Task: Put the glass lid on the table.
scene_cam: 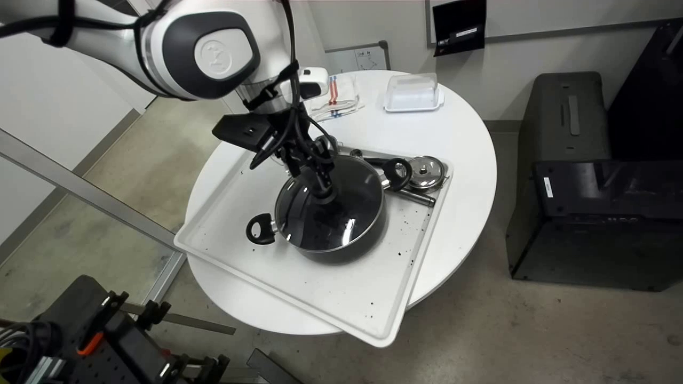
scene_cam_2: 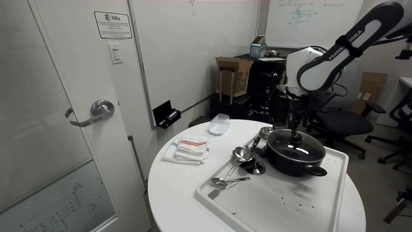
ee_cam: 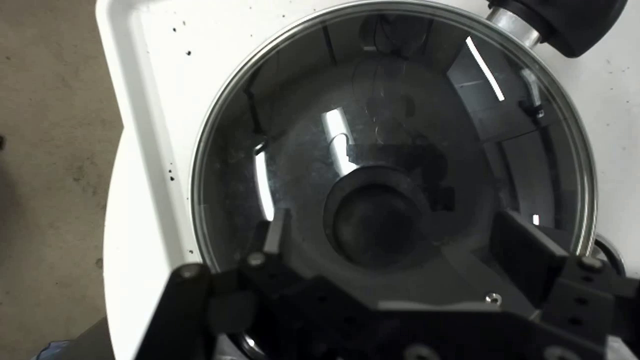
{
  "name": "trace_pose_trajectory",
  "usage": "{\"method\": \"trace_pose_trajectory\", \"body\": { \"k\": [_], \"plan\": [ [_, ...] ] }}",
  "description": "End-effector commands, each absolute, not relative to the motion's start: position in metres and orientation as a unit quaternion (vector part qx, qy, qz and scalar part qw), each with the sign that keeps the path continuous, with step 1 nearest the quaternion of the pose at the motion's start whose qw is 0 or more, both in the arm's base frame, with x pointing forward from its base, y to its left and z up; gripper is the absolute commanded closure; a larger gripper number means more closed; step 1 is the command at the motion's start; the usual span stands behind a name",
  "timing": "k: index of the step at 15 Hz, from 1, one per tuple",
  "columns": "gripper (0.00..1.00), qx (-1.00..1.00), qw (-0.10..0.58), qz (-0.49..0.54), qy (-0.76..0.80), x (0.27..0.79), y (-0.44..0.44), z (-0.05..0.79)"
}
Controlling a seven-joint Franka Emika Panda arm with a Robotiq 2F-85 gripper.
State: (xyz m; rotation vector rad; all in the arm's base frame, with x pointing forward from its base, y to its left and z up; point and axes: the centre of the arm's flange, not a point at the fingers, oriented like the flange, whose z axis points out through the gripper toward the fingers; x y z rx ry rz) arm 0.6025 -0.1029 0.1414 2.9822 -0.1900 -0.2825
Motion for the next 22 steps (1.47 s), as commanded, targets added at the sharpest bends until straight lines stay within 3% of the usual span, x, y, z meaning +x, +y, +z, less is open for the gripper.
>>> {"method": "trace_pose_trajectory", "body": {
  "k": [1,11,12,13,15,19,20,22],
  "plan": [
    [0.00,0.990,0.075,-0.092,-0.069,0.611,-0.106,0.127],
    [0.02,0.990,0.077,-0.093,-0.077,0.614,-0.117,0.113],
    [0.19,0.990,0.077,-0.092,-0.077,0.615,-0.117,0.112],
    [0.27,0.990,0.077,-0.091,-0.076,0.615,-0.117,0.112],
    [0.37,0.990,0.076,-0.089,-0.075,0.615,-0.117,0.112],
    [0.69,0.991,0.073,-0.088,-0.073,0.617,-0.115,0.115],
    [0.75,0.991,0.073,-0.088,-0.073,0.617,-0.115,0.116],
    [0.76,0.991,0.071,-0.089,-0.072,0.616,-0.115,0.117]
  ]
}}
